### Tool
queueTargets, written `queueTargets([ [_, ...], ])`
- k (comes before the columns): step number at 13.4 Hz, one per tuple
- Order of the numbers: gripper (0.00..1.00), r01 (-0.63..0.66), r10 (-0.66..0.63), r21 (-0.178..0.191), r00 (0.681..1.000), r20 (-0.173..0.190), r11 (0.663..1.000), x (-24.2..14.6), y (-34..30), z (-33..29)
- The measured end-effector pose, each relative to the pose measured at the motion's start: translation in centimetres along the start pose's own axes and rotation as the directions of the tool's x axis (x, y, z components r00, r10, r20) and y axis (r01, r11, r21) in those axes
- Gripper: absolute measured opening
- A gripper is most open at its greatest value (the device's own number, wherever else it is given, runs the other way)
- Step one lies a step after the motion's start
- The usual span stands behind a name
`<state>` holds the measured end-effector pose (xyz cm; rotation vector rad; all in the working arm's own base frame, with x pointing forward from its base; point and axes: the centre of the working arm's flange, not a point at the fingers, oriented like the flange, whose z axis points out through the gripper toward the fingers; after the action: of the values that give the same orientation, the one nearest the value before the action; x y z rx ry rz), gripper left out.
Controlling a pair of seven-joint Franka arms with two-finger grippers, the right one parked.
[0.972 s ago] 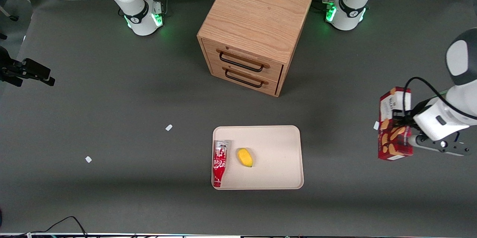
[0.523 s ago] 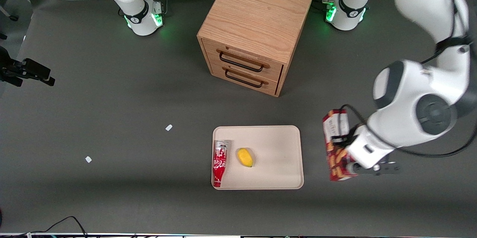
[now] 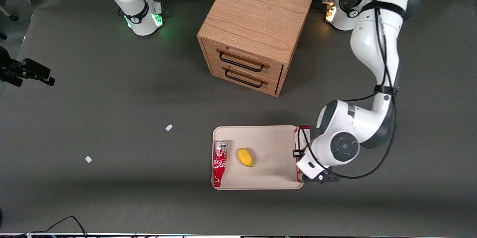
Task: Place red cookie box on tray
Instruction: 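Carry the box over the white tray and lower it upright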
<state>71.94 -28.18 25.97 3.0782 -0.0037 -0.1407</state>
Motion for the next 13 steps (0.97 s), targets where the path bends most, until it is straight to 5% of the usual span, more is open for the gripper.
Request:
queueTargets([
  [10, 0.12, -0.027, 0.027, 0.001, 1.0, 0.001, 1.0, -0.5, 2.1, 1.6],
  [13, 0.43, -0.026, 0.026, 0.001, 1.0, 0.002, 1.0, -0.5, 2.1, 2.1],
])
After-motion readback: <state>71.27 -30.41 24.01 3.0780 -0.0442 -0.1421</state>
